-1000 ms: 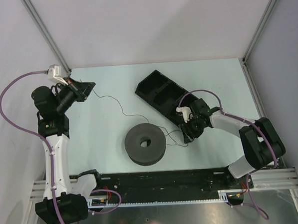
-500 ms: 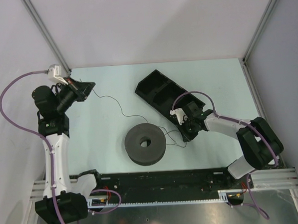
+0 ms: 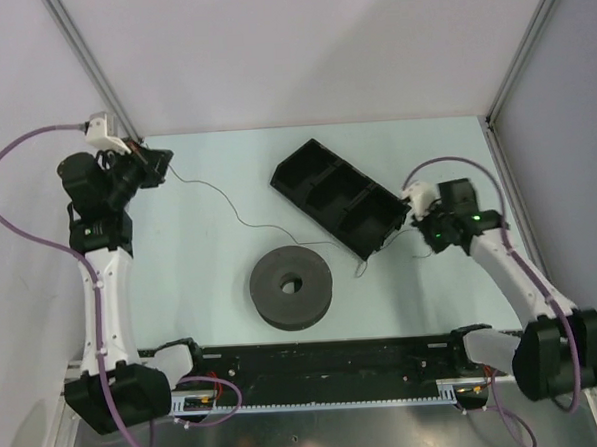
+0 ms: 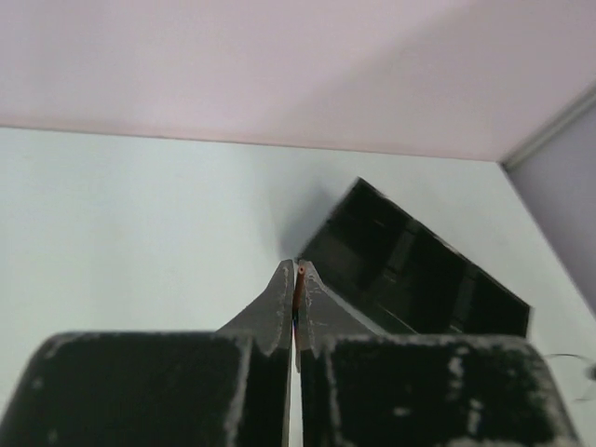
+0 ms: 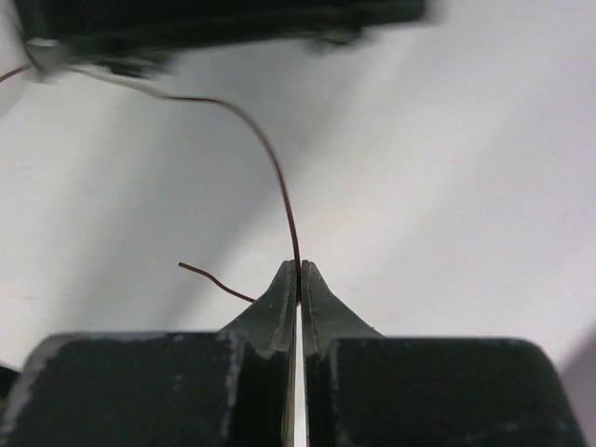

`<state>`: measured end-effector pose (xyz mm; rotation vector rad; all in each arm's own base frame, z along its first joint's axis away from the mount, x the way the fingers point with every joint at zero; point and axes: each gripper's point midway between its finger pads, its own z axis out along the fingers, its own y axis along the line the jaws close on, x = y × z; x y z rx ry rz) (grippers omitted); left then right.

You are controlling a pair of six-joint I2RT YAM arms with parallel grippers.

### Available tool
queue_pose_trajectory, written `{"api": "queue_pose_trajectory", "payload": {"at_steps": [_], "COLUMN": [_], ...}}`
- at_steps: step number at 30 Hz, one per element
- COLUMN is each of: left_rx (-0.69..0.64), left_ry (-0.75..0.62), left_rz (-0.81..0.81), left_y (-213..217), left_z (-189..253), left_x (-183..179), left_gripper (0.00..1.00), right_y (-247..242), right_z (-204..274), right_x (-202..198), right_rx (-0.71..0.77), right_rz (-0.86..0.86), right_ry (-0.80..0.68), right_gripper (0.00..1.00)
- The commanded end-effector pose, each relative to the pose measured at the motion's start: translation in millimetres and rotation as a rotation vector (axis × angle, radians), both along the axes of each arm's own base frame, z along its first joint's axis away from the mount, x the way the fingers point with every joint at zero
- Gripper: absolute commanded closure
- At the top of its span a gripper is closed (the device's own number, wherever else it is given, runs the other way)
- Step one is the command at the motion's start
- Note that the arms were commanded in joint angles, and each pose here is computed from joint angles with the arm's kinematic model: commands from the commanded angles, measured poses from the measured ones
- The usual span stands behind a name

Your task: Wrap the cables

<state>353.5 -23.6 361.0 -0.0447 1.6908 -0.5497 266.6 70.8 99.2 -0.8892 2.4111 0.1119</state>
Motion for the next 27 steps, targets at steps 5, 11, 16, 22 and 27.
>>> {"api": "queue_pose_trajectory", "payload": {"at_steps": [5,11,16,22,27], "left_rx": [0.294,0.451,0.506,0.562,0.621], "left_ry": [-0.023,0.068,0.166,0.246,0.291], "left_rz": [0.198,0.277,0.279,0.242,0.236], "left_y": [66.3,104.6,125.2,135.0,147.0], "left_z": [5.7,-26.2,-62.4,-100.4,-121.4], "left_x": [52.2,77.6,85.6,88.2,87.6], "left_gripper": [1.00,1.00,1.00,1.00,1.00], "right_y": [-147.0,-235.5,-282.5,-318.9,-334.5], "right_z": [56.3,61.7,55.6,48.0,44.4], "right_x": [0.1,-23.3,-46.5,-62.1,-72.0], "right_rx": [-0.337,-0.451,-0.506,-0.555,-0.580], "right_rz": [-0.048,-0.153,-0.176,-0.177,-0.160], "right_ry": [-0.200,-0.201,-0.171,-0.153,-0.146], "right_gripper": [1.00,1.00,1.00,1.00,1.00]}}
